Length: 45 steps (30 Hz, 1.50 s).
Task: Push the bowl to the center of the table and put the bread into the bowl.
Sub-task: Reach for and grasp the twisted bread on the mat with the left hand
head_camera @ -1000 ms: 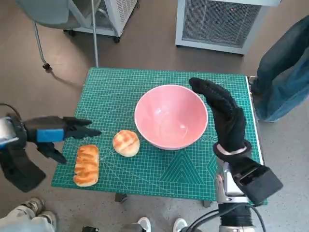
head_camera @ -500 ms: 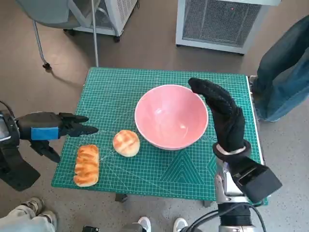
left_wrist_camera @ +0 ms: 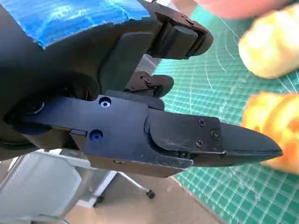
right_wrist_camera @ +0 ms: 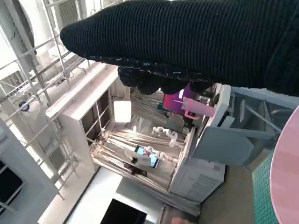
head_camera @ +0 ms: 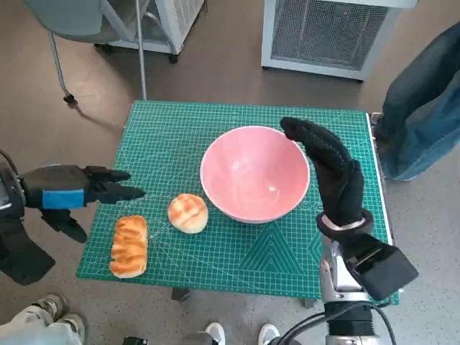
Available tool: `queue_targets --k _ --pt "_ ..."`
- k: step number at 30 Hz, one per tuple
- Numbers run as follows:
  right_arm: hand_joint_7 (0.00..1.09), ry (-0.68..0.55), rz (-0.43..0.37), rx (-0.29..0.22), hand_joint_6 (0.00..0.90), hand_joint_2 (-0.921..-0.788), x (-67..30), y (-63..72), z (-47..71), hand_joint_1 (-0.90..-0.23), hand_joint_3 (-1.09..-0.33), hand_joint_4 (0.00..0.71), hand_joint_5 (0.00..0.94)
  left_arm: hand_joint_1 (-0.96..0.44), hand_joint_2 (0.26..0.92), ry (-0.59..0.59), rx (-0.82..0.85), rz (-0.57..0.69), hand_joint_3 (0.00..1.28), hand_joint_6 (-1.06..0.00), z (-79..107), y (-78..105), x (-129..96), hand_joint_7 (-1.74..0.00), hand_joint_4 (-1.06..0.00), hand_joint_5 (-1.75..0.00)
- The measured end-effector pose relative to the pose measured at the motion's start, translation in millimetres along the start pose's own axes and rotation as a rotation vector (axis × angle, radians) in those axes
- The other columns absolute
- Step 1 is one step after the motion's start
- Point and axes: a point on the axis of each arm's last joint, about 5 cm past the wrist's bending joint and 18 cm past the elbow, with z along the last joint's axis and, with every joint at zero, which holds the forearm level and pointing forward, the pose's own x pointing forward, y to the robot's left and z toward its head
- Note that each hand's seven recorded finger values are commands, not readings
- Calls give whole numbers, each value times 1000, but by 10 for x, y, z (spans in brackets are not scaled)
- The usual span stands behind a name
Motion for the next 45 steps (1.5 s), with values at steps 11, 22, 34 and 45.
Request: queue_targets --k 11,22,34,45 --pt "623 -4 -2 7 -1 -921 4 16 1 -620 -800 232 7 -461 755 -67 -35 -50 24 -200 121 -183 80 -5 -126 -2" --pt "621 -13 -5 7 -1 -921 6 13 20 -628 -803 229 5 -12 916 -117 -62 -22 400 -227 241 -364 216 -15 -146 -7" --pt "621 -6 -13 13 -1 -921 -25 26 14 -621 -803 229 4 -24 921 -140 -68 97 441 -227 338 -480 344 -19 -161 -15" --pt "623 2 -18 15 -1 -921 -46 27 6 -620 -806 226 3 -97 921 -162 -2 238 355 -212 419 -591 477 -10 -186 -19"
